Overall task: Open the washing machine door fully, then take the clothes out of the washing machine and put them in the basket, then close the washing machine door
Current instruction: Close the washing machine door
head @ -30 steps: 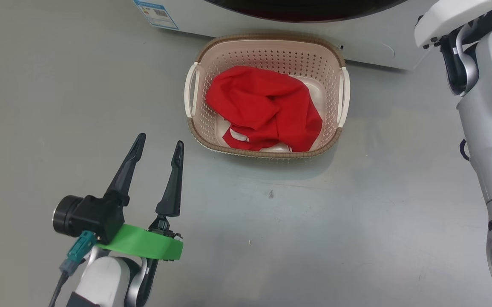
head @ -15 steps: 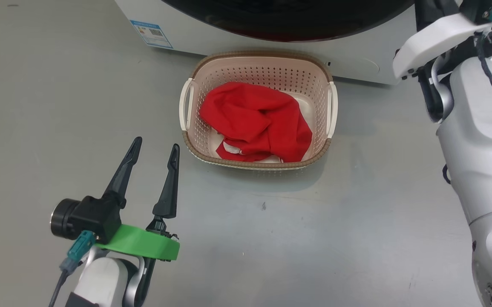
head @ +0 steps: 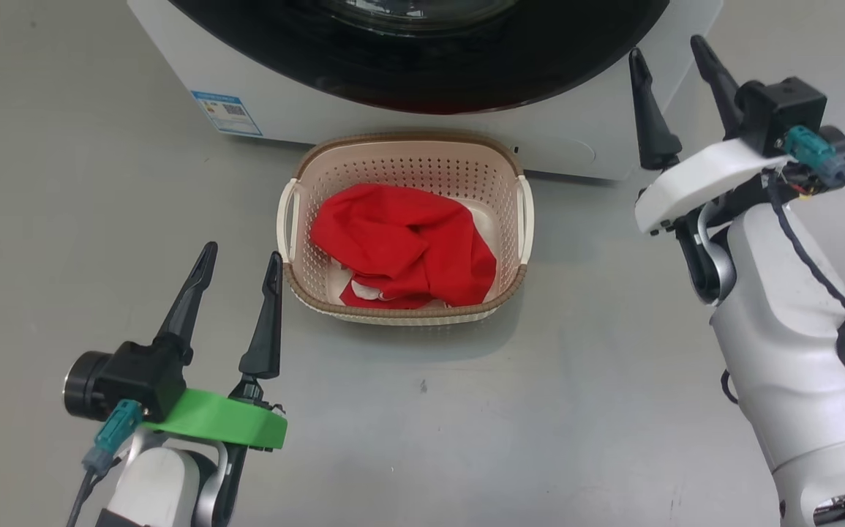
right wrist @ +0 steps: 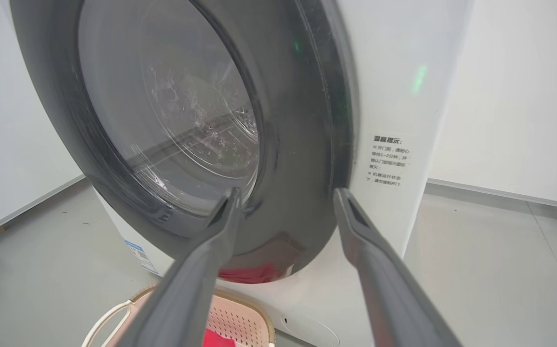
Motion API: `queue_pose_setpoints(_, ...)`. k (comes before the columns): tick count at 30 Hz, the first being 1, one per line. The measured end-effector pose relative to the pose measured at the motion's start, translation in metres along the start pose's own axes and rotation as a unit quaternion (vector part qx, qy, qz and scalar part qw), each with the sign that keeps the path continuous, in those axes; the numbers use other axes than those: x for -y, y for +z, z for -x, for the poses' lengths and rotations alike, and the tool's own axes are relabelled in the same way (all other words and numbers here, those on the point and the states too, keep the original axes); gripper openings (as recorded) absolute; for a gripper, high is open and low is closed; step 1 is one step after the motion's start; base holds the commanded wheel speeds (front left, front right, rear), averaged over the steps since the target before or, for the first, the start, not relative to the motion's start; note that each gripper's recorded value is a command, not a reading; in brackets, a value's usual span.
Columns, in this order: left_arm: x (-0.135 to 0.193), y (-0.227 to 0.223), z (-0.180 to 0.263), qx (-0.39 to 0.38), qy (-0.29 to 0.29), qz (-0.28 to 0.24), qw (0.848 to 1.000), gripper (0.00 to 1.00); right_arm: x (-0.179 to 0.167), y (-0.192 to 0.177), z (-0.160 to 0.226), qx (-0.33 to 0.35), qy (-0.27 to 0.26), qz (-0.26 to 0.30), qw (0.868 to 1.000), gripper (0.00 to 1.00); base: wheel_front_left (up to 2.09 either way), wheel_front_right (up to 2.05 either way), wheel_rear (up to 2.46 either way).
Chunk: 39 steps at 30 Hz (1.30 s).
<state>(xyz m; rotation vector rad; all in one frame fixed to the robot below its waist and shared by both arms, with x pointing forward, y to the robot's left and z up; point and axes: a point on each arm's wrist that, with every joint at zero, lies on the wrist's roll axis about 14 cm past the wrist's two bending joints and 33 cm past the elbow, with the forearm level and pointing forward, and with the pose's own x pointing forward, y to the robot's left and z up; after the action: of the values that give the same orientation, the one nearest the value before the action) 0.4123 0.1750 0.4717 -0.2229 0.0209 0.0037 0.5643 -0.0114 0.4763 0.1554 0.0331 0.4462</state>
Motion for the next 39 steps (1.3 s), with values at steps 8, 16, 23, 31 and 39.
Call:
queue_pose_setpoints(8, 0.006, -0.002, 0.011, -0.006, -0.007, 0.001, 1.0, 1.0, 0.002, 0.001, 0.041, 0.003, -0.02, -0.015, 1.0, 1.0, 0.0, 0.0, 0.0)
queue_pose_setpoints(16, 0.014, -0.001, 0.026, -0.007, -0.018, 0.005, 1.0, 1.0, 0.013, -0.008, 0.094, -0.009, -0.062, -0.024, 0.998, 1.0, 0.0, 0.0, 0.0)
queue_pose_setpoints(23, 0.02, -0.001, 0.04, -0.01, -0.024, 0.009, 1.0, 1.0, 0.02, -0.012, 0.139, -0.014, -0.1, -0.038, 0.994, 1.0, 0.0, 0.0, 0.0)
queue_pose_setpoints(31, 0.032, -0.003, 0.054, -0.017, -0.042, 0.013, 0.999, 1.0, 0.023, -0.009, 0.181, -0.006, -0.132, -0.043, 0.99, 1.0, 0.0, 0.0, 0.0)
queue_pose_setpoints(39, 0.04, -0.002, 0.066, -0.018, -0.054, 0.013, 0.998, 1.0, 0.02, -0.007, 0.214, 0.002, -0.154, -0.046, 0.987, 1.0, 0.0, 0.0, 0.0)
